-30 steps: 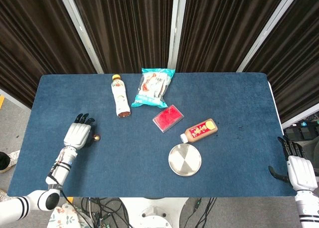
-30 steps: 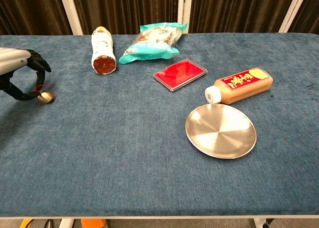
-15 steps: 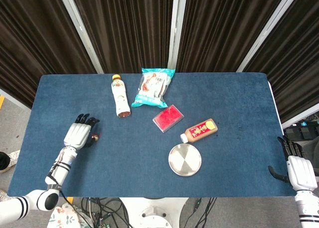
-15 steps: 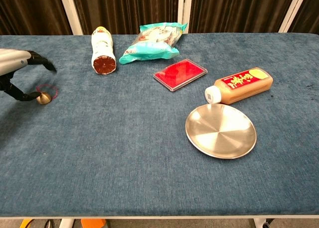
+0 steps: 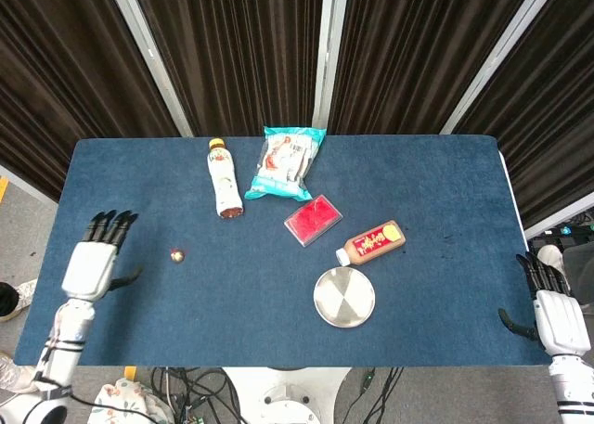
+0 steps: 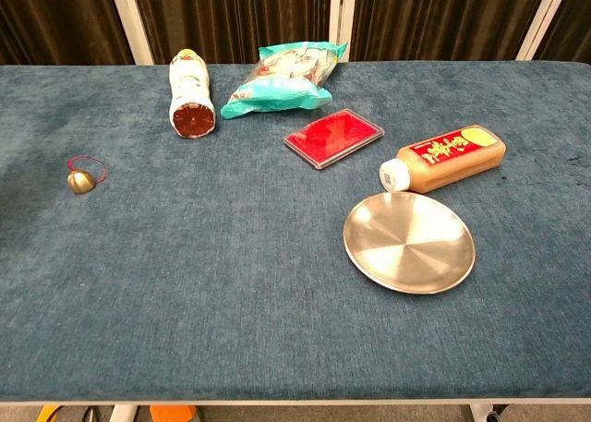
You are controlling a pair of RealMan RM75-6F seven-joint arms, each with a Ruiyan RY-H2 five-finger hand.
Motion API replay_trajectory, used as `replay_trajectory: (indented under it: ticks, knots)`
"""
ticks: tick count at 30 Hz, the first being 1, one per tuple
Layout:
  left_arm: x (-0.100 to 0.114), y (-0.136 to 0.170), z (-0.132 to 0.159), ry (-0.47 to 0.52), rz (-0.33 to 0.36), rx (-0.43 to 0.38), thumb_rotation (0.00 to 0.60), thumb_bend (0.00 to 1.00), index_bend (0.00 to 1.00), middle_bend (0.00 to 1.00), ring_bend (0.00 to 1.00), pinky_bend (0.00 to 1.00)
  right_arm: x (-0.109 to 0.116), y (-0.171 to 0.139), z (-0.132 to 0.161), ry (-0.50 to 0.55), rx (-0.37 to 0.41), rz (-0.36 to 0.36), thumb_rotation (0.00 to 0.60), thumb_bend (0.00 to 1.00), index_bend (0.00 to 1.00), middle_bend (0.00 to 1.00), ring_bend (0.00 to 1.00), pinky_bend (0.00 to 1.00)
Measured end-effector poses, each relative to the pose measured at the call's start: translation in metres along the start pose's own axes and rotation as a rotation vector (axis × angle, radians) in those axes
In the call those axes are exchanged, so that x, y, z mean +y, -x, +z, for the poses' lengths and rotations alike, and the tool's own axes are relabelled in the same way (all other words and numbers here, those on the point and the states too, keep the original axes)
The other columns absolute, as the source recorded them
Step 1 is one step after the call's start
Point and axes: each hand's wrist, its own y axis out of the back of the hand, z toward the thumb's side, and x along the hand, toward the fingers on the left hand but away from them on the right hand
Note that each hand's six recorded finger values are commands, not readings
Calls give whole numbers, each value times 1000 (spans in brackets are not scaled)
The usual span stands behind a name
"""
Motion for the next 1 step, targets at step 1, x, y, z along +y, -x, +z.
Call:
replay_trajectory:
  ticks: [1]
  knots:
    - [4, 11, -10, -8, 10, 23, 600, 212, 74, 65, 0, 0, -1, 0, 0, 0, 1, 2, 600, 191, 0, 0, 0, 0]
